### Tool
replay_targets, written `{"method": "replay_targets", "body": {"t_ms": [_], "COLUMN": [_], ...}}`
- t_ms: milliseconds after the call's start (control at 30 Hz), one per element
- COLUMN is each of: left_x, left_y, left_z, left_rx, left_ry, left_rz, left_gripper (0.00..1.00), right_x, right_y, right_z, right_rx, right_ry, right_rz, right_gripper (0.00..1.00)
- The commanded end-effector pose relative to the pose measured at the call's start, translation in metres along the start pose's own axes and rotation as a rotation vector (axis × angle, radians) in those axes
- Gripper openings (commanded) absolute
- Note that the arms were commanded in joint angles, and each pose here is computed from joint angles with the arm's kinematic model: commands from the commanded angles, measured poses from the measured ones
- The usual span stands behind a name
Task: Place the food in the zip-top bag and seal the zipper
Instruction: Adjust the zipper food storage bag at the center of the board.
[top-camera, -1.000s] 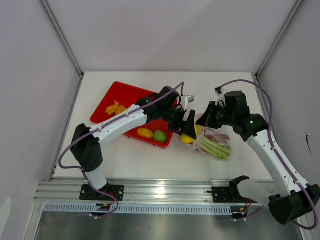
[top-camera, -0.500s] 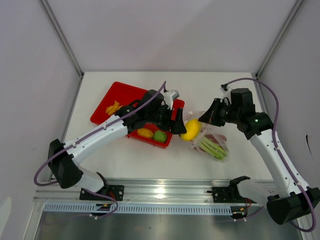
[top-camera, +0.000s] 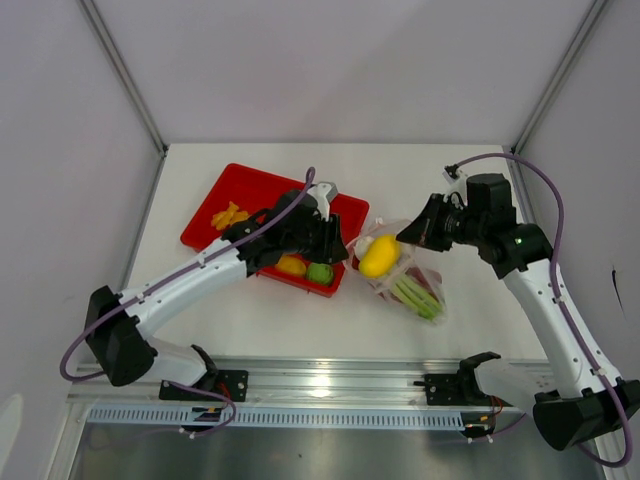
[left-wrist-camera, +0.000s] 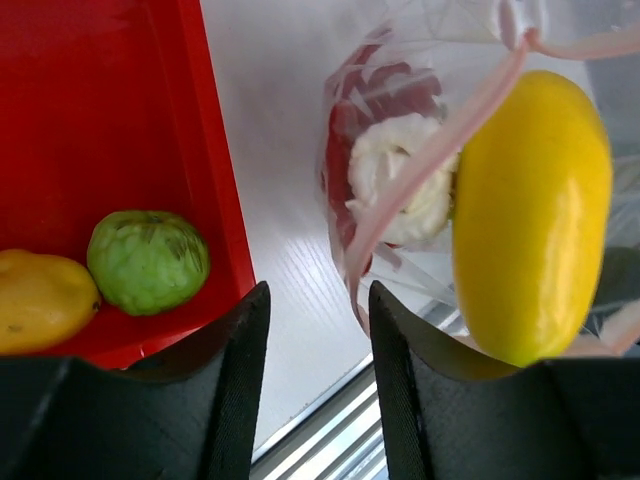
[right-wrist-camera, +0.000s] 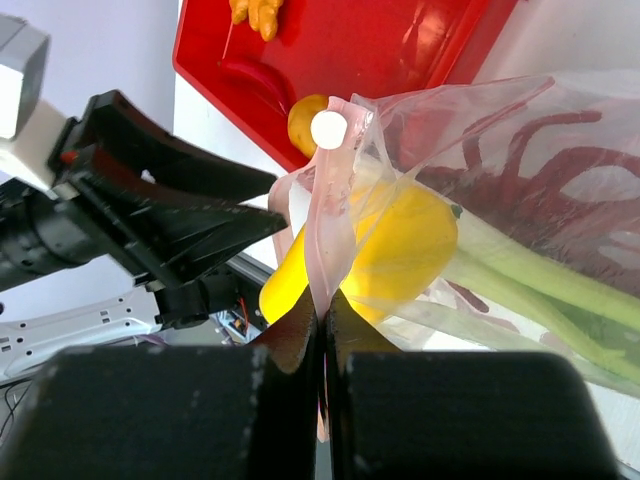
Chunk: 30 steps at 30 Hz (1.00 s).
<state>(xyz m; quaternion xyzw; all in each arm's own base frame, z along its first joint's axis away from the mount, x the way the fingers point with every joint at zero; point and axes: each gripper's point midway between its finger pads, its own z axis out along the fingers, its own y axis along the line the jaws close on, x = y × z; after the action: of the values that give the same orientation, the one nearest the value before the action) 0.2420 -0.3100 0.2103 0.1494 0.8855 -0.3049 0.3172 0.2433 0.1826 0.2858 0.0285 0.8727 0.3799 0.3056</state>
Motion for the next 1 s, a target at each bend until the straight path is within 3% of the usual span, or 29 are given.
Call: {"method": "replay_targets", "body": {"t_ms": [0, 267, 467, 700, 967], "left_x": [-0.013, -0.014, -0.020, -0.047, -0.073], "left_y": [-0.003, -0.025, -0.046, -0.103, -0.150], "left_z": [0.010, 0.026, 0.024, 0.000, -0.027], "left_rx": [-0.006, 0.095, 0.193, 0.404, 0.526], "left_ry": [-0.017, 0.037, 0.060, 0.117, 0.115], "left_rz": [-0.032, -0.051, -0.030, -0.001, 0.023], "left_gripper": [0.45, 0.34, 0.01, 0.01, 0.01], "right_x": [-0.014, -0.013, -0.018, -0.031, -0.064], "right_y": [0.025, 0.023, 0.005, -0.024, 0.001], "right_z": [-0.018, -0.017, -0.017, -0.023, -0.063], "right_rx": [-0.076, -0.070, 0.034, 0.217, 0.246], "right_ry": [-0.066, -0.064, -0.097, -0.142, -0.252], "right_rz": [-0.039, -0.040, -0.037, -0.052, -0.134], "right_gripper": [0.00, 0.00, 0.00, 0.00, 0.00]}}
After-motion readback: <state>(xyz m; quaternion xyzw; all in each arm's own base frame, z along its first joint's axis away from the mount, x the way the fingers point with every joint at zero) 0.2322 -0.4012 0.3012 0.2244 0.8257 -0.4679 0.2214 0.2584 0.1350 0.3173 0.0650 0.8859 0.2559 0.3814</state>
